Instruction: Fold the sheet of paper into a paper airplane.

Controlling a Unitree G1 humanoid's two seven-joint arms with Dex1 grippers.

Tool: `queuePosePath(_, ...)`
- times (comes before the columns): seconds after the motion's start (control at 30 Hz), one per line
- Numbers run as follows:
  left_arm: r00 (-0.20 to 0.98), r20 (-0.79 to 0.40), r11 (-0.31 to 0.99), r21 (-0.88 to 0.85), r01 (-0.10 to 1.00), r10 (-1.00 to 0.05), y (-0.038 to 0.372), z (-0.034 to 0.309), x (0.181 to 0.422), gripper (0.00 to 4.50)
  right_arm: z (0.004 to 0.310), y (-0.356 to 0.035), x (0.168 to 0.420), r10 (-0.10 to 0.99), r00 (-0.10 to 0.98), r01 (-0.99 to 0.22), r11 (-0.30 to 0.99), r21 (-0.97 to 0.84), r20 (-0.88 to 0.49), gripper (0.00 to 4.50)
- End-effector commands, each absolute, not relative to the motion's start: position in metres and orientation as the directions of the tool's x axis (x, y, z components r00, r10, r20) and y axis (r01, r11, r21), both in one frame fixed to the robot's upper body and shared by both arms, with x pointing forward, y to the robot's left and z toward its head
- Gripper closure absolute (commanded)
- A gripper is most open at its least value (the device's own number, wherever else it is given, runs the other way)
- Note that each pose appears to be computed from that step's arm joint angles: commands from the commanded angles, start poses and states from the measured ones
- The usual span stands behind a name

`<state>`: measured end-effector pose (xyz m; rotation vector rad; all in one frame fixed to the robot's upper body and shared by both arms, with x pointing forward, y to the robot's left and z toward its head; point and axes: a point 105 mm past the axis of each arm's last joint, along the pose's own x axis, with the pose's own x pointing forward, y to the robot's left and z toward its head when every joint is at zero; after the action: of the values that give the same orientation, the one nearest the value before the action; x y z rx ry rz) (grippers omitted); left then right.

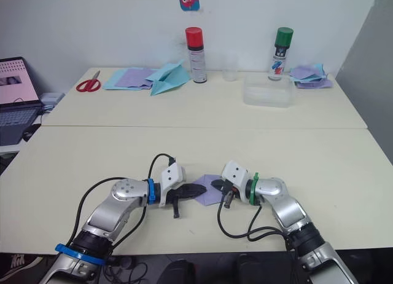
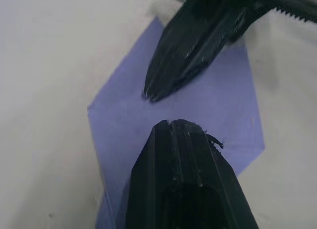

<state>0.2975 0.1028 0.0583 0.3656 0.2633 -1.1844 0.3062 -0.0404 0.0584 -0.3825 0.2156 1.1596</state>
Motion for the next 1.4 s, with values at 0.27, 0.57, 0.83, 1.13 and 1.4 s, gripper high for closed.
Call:
queuePosePath(0.27,0.471,-0.522,0.57,-0.036,0.821,-0.711,0.175,0.018,0.288,4.5,0.038,-0.046,0.299,0.83,0.349,-0.937,0.324,-0.133,-0.435,4.46)
queuePosePath(0.57,0.549,-0.434,0.598,0.027,0.801,-0.715,0.196,0.052,0.292,4.5,0.054,-0.038,0.301,0.866,0.35,-0.937,0.328,-0.123,-0.358,4.46)
queuePosePath(0.83,0.455,-0.258,0.393,0.258,0.883,-0.852,0.16,0.137,0.276,4.5,0.133,-0.049,0.295,0.949,0.269,-0.955,0.284,0.081,-0.163,2.48)
queuePosePath(1.13,0.322,-0.27,0.241,0.293,0.925,-0.908,0.133,0.15,0.254,2.58,0.097,-0.066,0.319,0.887,0.321,-0.904,0.391,0.172,-0.331,0.0)
queuePosePath(1.4,0.336,-0.305,0.263,0.256,0.93,-0.891,0.141,0.143,0.248,1.93,0.089,-0.048,0.323,0.91,0.288,-0.906,0.359,0.223,-0.298,0.94)
